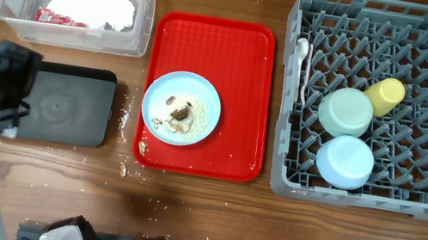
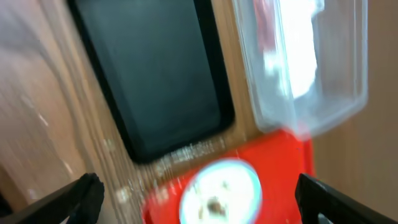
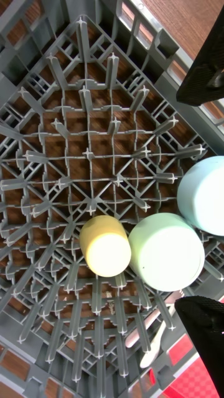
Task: Sort waste into correct bins and load items into the dishwasher rack
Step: 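Reach the left gripper to the light-blue plate rim and grasp it, then lift the plate and carry it left over the black tray, then tilt the plate to dump rice and scraps onto the black tray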
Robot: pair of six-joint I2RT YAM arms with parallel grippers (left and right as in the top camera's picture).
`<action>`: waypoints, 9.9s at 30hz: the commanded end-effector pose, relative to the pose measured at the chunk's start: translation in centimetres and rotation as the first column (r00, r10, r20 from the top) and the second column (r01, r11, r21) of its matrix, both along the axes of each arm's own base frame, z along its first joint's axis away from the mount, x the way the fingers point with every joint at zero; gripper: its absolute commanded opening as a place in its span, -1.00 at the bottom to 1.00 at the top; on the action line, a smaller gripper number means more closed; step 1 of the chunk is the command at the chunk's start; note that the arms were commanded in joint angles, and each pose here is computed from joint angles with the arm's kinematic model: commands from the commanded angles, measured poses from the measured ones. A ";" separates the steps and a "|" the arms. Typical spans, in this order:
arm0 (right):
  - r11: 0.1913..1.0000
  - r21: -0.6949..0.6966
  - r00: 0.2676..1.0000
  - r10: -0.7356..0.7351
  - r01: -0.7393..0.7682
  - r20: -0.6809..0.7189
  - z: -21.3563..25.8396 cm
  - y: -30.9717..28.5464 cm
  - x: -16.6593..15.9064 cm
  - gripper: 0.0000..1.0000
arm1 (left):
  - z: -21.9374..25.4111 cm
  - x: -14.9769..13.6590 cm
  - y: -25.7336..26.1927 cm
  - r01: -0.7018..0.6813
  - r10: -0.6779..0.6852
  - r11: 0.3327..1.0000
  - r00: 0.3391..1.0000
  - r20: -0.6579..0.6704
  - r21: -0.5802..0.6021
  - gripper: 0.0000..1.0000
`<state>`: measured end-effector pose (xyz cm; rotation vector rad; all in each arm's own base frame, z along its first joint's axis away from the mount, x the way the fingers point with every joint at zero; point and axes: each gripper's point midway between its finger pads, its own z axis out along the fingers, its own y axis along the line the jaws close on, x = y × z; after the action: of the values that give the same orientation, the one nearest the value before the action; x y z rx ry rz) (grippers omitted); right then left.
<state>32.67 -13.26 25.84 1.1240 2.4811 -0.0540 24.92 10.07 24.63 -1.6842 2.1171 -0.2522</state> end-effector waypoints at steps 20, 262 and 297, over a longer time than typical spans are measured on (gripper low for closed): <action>1.000 0.008 1.000 0.014 -0.014 0.002 -0.1 0.2 0.0 1.00 | -2.6 4.4 -24.2 0.739 -0.739 0.674 0.674 0.019 -0.002 1.00; 1.000 0.008 1.000 0.014 -0.014 0.003 -0.1 0.2 0.1 0.99 | -4.9 10.8 -0.7 0.508 -0.441 0.845 0.838 0.321 -0.166 -0.92; 1.000 0.008 1.000 0.014 -0.014 0.003 -0.1 0.2 0.1 1.00 | -3.9 6.8 4.1 0.540 -0.277 0.812 0.693 0.666 -0.224 -0.92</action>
<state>32.69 -13.26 25.85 1.1236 2.4805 -0.0534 31.78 14.25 19.76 -1.1500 1.9858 -1.2724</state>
